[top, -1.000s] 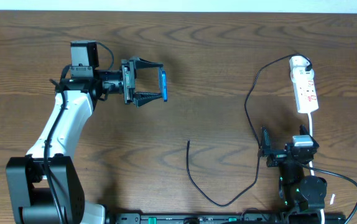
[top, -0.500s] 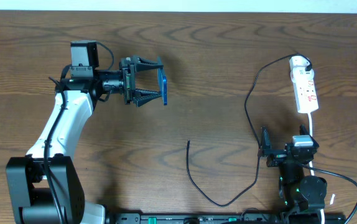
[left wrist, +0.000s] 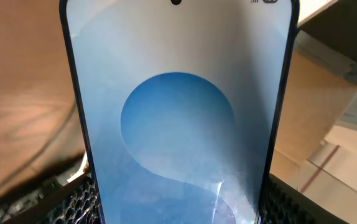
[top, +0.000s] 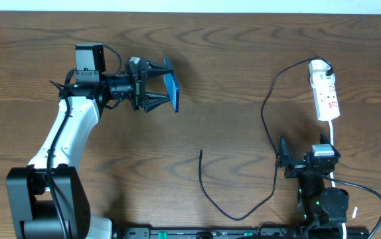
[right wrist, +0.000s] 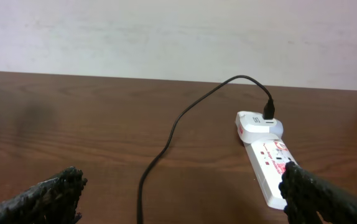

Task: Plug charger to phone and switch on socket
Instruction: 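Rotate the held phone upright, screen facing right, with the left gripper, then raise the right arm and move the open right gripper toward the phone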

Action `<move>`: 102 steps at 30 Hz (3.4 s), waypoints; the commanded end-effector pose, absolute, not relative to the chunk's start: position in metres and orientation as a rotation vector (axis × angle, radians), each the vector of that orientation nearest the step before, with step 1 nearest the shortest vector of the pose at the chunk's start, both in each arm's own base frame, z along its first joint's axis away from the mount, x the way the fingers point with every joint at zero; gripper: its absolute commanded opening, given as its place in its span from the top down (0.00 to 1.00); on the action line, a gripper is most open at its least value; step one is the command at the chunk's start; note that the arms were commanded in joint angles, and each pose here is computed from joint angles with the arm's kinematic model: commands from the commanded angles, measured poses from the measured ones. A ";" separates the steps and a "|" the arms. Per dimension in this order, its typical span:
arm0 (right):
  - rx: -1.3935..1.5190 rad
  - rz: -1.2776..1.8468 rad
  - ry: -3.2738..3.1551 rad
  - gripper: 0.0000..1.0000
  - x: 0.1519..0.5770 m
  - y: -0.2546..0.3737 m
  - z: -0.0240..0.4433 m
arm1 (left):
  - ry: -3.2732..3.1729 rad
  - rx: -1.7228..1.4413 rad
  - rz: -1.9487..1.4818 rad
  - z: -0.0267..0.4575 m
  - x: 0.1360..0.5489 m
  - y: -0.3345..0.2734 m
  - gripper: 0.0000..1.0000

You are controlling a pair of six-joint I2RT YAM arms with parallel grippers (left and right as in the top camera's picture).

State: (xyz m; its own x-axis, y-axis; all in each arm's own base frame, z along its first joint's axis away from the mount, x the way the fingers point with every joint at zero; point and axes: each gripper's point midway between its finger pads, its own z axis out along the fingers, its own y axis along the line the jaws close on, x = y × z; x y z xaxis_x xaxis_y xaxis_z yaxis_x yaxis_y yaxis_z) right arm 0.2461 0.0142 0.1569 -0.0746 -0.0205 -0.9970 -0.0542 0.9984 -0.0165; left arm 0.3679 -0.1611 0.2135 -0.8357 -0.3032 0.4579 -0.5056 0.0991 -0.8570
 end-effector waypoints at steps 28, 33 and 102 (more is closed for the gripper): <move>-0.067 0.031 1.646 0.01 0.246 0.016 0.156 | -2.597 0.695 1.858 0.215 0.392 -0.168 0.93; -0.067 0.031 1.646 0.01 0.246 0.016 0.156 | -2.637 0.719 1.850 0.213 0.398 -0.165 0.93; -0.200 0.868 1.275 0.01 0.201 0.104 0.302 | -2.753 0.965 1.983 0.237 0.446 -0.148 0.93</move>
State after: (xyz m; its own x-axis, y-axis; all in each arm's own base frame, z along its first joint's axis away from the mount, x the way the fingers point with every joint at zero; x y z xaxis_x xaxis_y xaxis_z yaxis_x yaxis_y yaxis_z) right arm 0.2036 0.0926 0.2889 0.0844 0.4793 -0.8736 -0.6176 0.7132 0.3316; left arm 0.4435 -0.1450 0.2086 -0.7760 -0.6290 0.0460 -0.2639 0.2576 -0.9295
